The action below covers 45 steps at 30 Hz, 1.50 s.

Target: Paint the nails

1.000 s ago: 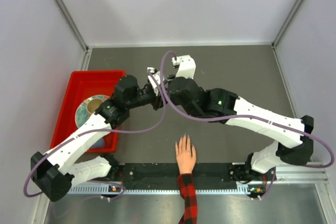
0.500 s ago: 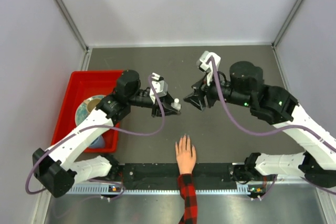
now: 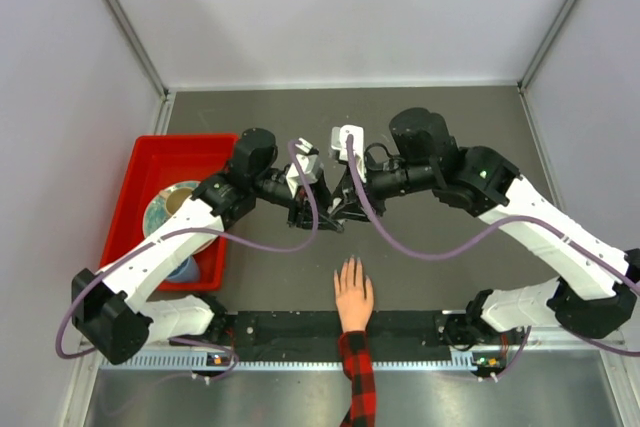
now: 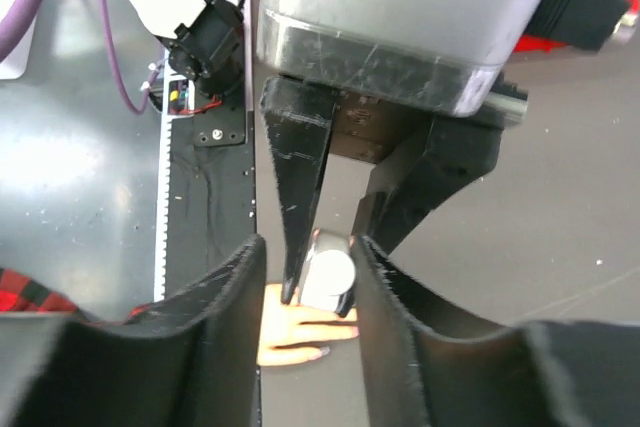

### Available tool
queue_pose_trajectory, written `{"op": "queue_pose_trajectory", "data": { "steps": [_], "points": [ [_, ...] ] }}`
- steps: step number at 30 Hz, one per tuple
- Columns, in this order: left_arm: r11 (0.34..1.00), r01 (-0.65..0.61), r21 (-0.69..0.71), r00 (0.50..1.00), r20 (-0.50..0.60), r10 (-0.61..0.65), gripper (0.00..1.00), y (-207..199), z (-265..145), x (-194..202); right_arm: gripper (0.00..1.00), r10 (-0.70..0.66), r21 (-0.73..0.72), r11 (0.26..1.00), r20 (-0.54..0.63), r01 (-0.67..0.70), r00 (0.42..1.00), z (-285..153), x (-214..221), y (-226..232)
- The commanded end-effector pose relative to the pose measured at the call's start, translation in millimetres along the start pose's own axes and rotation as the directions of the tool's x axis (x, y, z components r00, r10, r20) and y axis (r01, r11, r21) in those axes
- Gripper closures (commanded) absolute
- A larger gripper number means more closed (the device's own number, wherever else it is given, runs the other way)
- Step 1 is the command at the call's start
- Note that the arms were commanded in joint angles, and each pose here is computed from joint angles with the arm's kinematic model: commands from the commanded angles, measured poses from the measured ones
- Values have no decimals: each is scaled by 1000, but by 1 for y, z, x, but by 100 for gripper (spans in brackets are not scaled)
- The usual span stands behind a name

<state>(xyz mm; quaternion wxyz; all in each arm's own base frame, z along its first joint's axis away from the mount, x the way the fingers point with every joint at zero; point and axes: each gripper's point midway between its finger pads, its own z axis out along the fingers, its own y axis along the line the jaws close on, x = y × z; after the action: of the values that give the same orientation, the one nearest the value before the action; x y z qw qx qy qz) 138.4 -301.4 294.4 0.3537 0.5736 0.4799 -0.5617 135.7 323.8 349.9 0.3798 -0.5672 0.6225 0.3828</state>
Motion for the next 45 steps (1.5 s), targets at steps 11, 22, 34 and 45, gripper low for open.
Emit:
{"op": "queue_pose_trajectory", "data": {
  "steps": [11, 22, 34, 45],
  "points": [
    [987, -87, -135, 996, 7, 89, 100, 16, -6, -22, 100, 1, 16, 1000, 10, -1, 1000, -5, -5, -2],
    [711, -78, -699, 996, -26, 85, 100, 101, -61, -22, 100, 401, 754, 398, 369, -523, 838, -11, 4, -77],
    [782, -115, -612, 991, -13, 135, 100, 82, -49, -26, 58, 383, 675, 466, 429, -573, 818, -16, -20, -70],
    [988, -123, -97, 991, 35, 127, 100, 5, -6, -24, 26, 35, 181, 981, 172, -67, 984, -53, -26, 3]
  ]
}}
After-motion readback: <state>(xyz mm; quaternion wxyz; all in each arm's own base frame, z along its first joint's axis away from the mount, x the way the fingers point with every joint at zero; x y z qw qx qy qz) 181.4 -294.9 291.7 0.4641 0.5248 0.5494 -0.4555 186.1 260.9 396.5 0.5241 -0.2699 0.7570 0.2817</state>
